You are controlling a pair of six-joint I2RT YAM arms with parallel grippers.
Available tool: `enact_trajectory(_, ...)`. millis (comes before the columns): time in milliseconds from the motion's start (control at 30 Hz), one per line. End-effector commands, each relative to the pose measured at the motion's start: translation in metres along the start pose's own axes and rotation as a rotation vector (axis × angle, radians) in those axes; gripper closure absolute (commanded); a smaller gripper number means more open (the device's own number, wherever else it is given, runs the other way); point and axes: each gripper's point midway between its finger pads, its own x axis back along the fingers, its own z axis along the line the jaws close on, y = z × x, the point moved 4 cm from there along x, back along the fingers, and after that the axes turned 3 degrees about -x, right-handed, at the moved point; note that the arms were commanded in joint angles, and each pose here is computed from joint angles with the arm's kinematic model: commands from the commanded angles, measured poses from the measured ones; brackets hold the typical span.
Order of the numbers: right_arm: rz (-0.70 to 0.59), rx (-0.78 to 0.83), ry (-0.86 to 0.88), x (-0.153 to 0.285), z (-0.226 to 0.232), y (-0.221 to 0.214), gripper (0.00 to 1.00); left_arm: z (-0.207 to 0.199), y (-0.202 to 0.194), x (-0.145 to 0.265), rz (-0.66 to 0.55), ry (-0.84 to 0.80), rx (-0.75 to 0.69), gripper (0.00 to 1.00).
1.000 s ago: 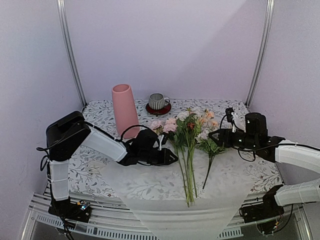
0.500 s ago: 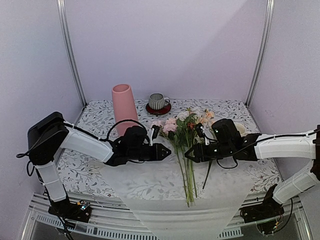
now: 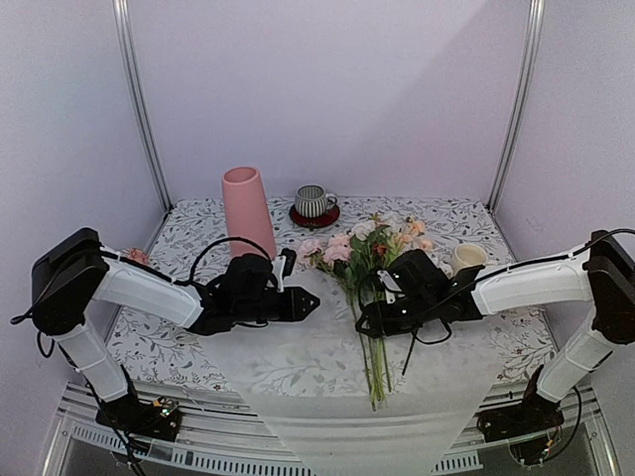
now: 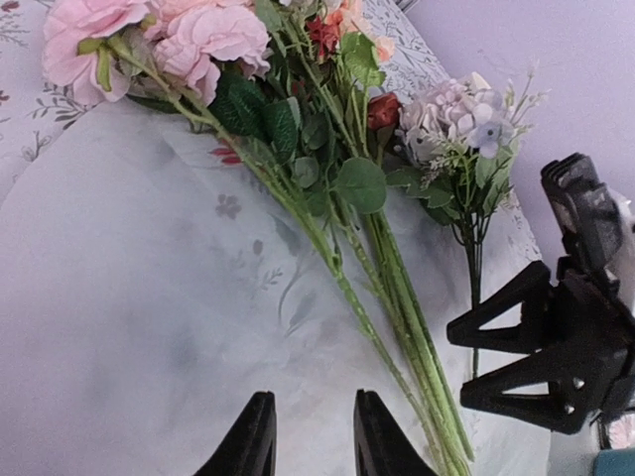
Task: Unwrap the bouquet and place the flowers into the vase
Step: Pick up the fake flower from the flattened wrapping paper.
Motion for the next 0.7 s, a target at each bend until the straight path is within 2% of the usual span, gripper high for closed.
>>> enact_trajectory(0, -0.001, -0.026, -0.099, -0.003, -0.005, 0.005, 0.46, 0.007, 0.003, 0.012, -0.031, 0.014, -0.017, 0.71)
enact_trajectory(133, 0.016, -0.035, -0.165, -0.008, -0.009, 0.006, 0.55, 0.01, 0.003, 0.018, -0.041, 0.018, -0.02, 0.7)
enact_trajectory(300, 0.039, -0.032, -0.172, -0.016, -0.003, 0.004, 0.73, 0.01, 0.005, 0.024, -0.053, 0.017, -0.026, 0.7)
enact_trajectory(667, 0.094, -0.017, -0.191, -0.032, 0.003, -0.006, 0.74, 0.011, 0.007, 0.03, -0.06, -0.001, -0.02, 0.7)
